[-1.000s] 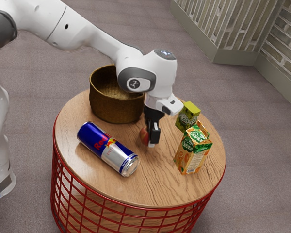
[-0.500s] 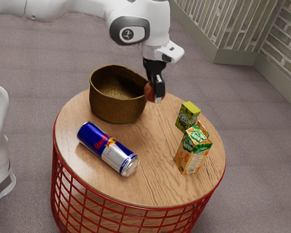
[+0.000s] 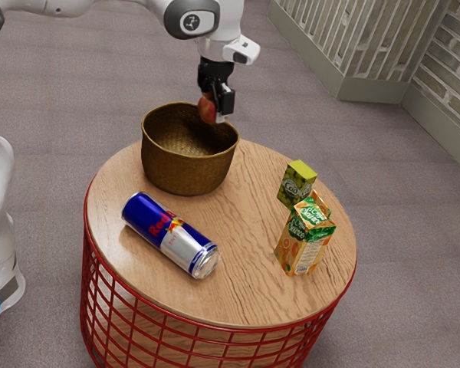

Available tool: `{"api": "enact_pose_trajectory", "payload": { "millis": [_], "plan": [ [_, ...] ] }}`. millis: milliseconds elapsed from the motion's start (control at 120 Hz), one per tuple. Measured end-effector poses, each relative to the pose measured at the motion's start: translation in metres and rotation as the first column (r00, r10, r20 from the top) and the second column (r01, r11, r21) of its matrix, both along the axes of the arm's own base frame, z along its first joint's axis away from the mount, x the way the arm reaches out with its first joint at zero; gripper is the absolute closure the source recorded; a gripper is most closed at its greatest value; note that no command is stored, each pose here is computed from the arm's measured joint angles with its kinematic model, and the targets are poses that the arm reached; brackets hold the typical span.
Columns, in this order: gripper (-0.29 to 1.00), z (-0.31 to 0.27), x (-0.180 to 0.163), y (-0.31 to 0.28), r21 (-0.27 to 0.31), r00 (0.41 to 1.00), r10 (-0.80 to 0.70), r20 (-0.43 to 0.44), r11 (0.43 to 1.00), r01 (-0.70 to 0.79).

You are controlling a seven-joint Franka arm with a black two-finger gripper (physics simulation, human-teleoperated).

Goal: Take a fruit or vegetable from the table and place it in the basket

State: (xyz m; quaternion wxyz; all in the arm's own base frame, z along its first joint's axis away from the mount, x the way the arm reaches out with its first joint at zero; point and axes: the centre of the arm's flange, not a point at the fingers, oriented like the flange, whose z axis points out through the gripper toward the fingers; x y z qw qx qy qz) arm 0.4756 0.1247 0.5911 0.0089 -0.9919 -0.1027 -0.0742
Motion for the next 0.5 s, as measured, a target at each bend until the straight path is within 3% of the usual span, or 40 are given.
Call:
{"api": "enact_pose_trajectory", "payload": {
  "millis": [142, 325, 417, 500],
  "plan": [
    [0.11, -0.002, -0.001, 0.001, 0.007, 1.000, -0.003, -0.013, 1.000, 0.003],
    [0.03, -0.002, 0.012, -0.021, 0.019, 0.999, -0.046, -0.020, 0.999, 0.046],
    [0.02, 0.053, 0.049, -0.084, 0.058, 0.988, -0.149, 0.039, 0.987, 0.147],
    [0.01, 0.089, 0.066, -0.109, 0.059, 0.981, -0.184, 0.066, 0.982, 0.180]
  ]
}}
